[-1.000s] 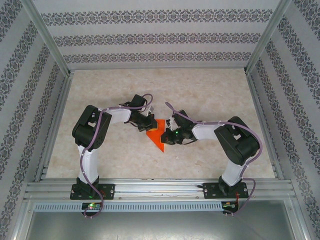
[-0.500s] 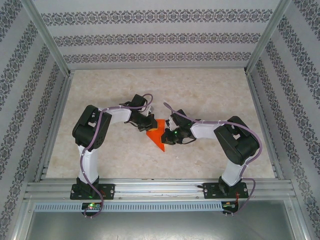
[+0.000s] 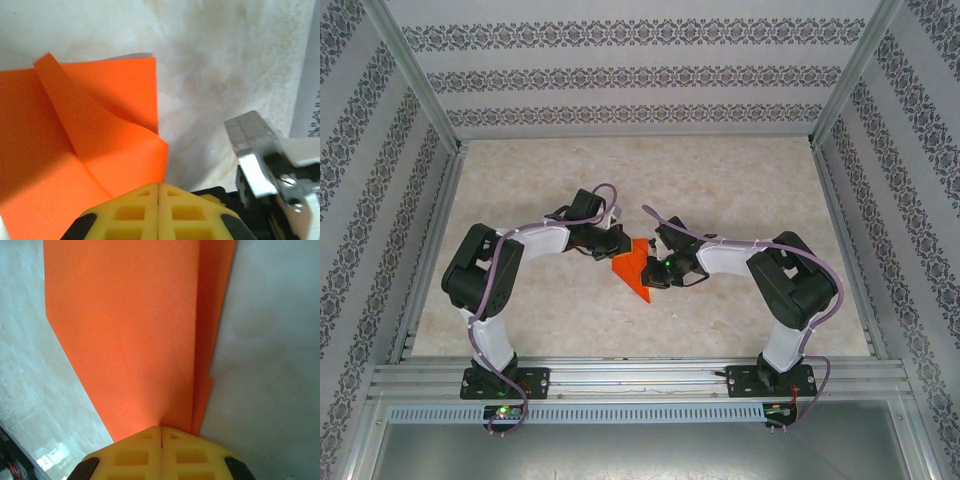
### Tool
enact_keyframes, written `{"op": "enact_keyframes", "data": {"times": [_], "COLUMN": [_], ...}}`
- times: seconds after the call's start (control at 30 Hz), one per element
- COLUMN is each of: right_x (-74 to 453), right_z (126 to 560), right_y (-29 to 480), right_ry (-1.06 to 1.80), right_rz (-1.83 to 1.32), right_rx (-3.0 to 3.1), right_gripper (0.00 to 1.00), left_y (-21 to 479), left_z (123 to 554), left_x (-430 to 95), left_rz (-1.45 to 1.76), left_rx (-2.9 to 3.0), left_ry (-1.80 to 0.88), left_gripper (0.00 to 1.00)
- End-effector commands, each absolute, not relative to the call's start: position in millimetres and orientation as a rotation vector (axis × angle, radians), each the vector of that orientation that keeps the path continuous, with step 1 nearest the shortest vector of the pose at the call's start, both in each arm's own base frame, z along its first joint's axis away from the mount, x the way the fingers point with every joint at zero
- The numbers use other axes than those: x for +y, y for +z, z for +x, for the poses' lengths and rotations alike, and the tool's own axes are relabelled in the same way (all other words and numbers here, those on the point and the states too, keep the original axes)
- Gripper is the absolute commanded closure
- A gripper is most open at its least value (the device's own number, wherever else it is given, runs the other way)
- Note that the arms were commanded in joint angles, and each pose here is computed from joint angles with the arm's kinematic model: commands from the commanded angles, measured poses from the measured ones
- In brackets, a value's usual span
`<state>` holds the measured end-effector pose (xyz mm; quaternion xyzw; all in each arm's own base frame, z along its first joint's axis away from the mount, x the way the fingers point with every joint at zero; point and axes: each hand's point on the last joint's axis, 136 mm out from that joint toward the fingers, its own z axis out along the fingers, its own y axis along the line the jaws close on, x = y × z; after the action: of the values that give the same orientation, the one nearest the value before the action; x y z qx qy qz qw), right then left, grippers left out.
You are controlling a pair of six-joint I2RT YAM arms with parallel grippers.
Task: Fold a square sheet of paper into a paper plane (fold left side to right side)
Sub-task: Fourth fold the wing at the center of the table.
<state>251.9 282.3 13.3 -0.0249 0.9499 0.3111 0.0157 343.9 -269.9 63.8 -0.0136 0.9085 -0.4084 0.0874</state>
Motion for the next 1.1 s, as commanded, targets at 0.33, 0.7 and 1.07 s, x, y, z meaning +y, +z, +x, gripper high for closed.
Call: {"op": "enact_keyframes", "data": {"times": [0.33, 0.7, 1.07], "right_x": [243, 242, 234], "right_z": [229, 228, 224], "right_y": [-30, -31, -37], "right_ry": [0.604, 0.559, 0.458], "right_rz": [-0.036, -0.053, -0.097], "right_rx": [3.139, 3.155, 3.189], "right_gripper": [1.0, 1.0, 1.0], "left_y": [51, 25, -3], "left_z": [324, 329, 336], "left_x": [-297, -290, -270], "left_rz": [-0.014, -0.046, -0.141], "left_rx": [2.681, 2.785, 2.863], "left_ry": [-1.366, -1.24, -1.12], "left_gripper": [1.0, 1.0, 1.0]}}
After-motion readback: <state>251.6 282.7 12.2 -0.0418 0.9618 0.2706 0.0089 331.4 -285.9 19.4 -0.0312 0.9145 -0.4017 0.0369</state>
